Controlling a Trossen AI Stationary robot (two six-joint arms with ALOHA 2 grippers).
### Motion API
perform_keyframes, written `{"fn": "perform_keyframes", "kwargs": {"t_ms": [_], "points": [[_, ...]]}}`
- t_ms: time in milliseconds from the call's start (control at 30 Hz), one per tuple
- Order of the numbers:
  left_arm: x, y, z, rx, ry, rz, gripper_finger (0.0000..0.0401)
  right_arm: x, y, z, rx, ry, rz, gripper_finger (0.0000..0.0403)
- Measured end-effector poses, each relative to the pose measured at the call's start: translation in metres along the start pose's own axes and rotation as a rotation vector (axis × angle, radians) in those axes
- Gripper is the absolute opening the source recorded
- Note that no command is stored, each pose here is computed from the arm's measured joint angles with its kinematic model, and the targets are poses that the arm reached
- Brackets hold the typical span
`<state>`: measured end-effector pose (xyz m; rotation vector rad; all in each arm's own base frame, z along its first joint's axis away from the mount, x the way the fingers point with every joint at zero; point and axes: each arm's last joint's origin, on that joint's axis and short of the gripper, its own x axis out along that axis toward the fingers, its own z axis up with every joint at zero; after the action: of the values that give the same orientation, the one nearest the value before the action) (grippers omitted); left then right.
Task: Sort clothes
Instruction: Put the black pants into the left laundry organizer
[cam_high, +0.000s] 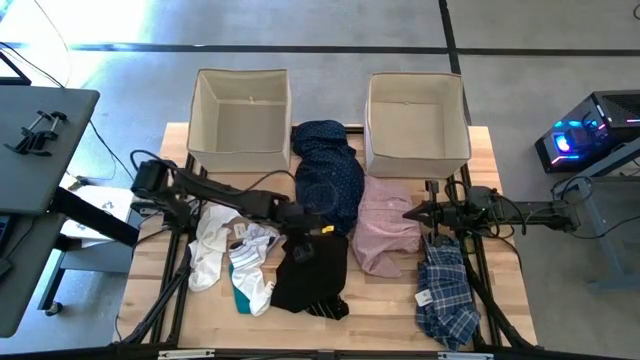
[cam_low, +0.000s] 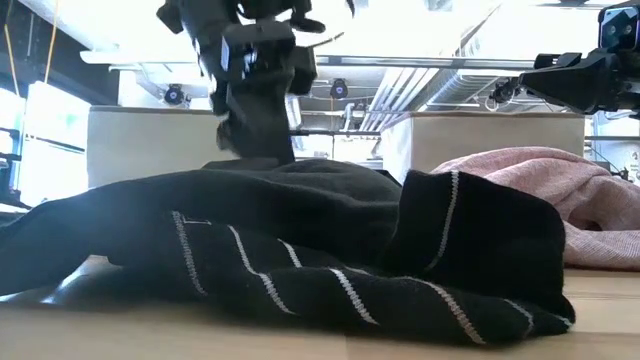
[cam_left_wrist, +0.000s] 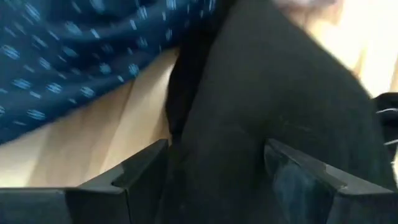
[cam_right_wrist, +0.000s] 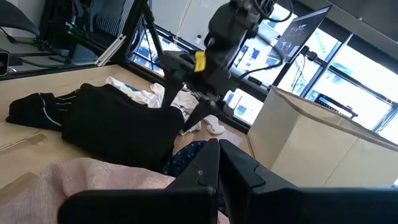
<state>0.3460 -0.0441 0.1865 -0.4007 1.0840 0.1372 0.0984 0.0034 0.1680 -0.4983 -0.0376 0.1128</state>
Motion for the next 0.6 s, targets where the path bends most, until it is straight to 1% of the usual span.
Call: {"fn": "perform_keyframes", "kwargs": {"t_ms": [100,200,267,333,433,533,600], "points": [[0.011,0.001,-0.002,-0.018,0.036,-0.008,0.0249,0.0,0.0,0.0,0.0,0.0,0.0,0.0],[0.022,0.001,-0.005,-0.007,0.088,-0.053,0.0242,0.0,0.0,0.0,0.0,0.0,0.0,0.0],[0.027,0.0,-0.006,0.009,0.114,-0.088,0.023,0.0,0.0,0.0,0.0,0.0,0.0,0.0],[0.031,-0.001,-0.007,0.019,0.124,-0.112,0.021,0.0,0.0,0.0,0.0,0.0,0.0,0.0],[0.033,-0.001,-0.006,0.037,0.128,-0.139,0.0159,0.0,0.0,0.0,0.0,0.0,0.001,0.0],[0.03,-0.001,-0.004,0.045,0.115,-0.15,0.0088,0.0,0.0,0.0,0.0,0.0,0.001,0.0],[0.024,0.0,-0.001,0.033,0.108,-0.179,0.0038,0.0,0.0,0.0,0.0,0.0,0.001,0.0]]}}
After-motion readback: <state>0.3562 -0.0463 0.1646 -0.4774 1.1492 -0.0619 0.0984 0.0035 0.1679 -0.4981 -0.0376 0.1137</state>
